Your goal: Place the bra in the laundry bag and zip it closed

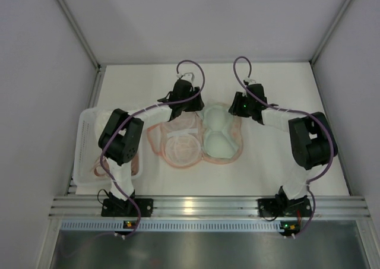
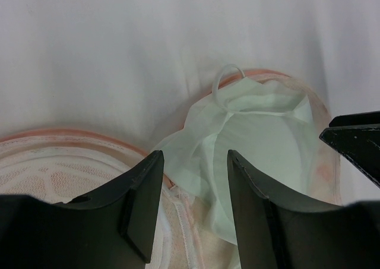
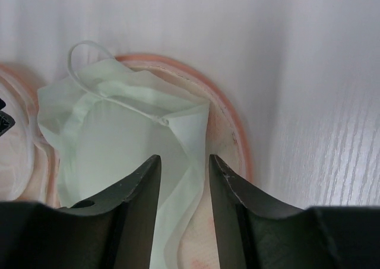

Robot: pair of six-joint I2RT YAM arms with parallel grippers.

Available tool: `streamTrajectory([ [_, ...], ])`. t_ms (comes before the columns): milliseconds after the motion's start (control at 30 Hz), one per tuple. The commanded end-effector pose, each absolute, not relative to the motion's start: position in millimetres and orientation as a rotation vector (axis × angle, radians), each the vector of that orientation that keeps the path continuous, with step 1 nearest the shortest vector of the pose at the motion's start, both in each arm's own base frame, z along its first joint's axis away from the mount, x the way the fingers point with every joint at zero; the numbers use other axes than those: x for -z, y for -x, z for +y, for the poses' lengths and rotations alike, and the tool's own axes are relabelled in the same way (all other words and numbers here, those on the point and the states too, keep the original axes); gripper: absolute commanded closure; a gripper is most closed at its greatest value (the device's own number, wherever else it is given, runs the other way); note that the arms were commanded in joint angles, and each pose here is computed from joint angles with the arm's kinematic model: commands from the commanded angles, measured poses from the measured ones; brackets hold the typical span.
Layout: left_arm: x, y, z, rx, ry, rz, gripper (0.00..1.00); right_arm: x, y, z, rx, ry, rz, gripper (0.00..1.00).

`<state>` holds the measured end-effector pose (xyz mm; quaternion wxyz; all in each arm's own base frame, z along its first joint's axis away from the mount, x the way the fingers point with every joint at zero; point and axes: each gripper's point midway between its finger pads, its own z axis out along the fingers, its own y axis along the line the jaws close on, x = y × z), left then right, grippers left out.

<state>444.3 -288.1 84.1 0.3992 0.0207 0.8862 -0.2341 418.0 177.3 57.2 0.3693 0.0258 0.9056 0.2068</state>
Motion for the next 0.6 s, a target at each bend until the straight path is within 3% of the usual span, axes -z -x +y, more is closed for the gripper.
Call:
streamTrajectory([
  [0,-98,-457,-298,0.627,-0.082,2.175,0.47,-58,-433,184,-0.500,-0.028,2.291,0.62],
  [400,-94,-456,-302,0.638,-0.100,2.182,0.46,-41,-421,184,-0.457,0.007,2.333,0.61],
  [500,-94,-456,-301,0.639,-0.102,2.184,0.46,-34,-427,185,-0.436,0.015,2.344,0.73],
  [567,-96,-457,-300,0.635,-0.101,2.179,0.46,-33,-431,182,-0.405,0.009,2.356,0.94],
])
